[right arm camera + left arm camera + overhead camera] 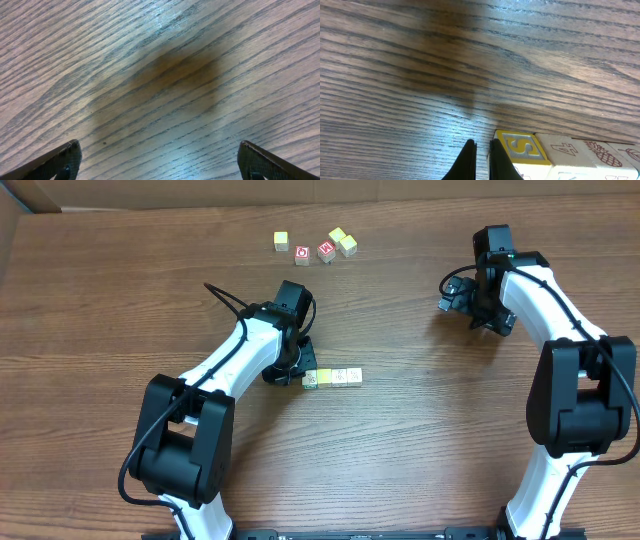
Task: Flip 5 blocks
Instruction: 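Move the left gripper up to the block cluster and grasp a block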
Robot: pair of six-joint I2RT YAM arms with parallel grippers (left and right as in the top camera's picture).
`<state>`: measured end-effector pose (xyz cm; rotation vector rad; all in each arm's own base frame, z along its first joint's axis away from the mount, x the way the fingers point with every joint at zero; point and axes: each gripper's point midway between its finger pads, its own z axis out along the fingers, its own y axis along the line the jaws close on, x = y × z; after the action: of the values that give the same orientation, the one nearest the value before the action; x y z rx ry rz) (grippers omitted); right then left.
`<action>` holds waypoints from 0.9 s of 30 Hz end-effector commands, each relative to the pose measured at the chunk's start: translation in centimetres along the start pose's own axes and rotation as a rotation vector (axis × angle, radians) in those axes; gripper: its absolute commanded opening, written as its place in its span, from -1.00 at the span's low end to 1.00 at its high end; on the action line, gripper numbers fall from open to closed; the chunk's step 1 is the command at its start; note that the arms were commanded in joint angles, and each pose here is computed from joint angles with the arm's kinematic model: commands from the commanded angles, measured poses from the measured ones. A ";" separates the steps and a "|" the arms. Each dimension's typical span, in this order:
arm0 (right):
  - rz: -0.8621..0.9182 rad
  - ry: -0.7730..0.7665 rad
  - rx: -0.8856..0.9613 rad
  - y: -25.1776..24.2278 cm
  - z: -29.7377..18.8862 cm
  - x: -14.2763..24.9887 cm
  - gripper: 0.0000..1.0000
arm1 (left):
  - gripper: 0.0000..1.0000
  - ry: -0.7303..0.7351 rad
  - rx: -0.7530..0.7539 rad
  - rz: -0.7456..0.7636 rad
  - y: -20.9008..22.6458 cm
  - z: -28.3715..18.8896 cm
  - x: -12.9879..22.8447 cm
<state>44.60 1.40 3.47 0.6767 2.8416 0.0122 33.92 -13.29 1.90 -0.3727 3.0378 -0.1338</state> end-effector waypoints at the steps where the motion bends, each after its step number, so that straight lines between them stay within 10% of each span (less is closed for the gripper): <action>1: -0.004 -0.018 -0.016 0.4 -0.4 -0.7 1.00 | -0.92 0.012 0.007 -0.007 -0.3 0.3 0.3; 12: -0.004 -0.018 -0.016 0.4 -0.4 -0.7 1.00 | -0.88 -0.041 -0.004 0.015 0.2 -1.2 -2.0; 18: -0.004 -0.018 -0.016 0.4 -0.4 -0.7 1.00 | 0.17 -0.168 0.021 0.121 0.0 -7.6 -7.8; 27: -0.004 -0.018 -0.016 0.4 -0.4 -0.7 1.00 | 0.20 -0.369 -0.111 0.100 2.6 -9.3 -12.9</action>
<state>44.59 1.42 3.46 0.6756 2.8423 0.0125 44.22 -8.06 11.63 -0.2649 2.7353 -0.0019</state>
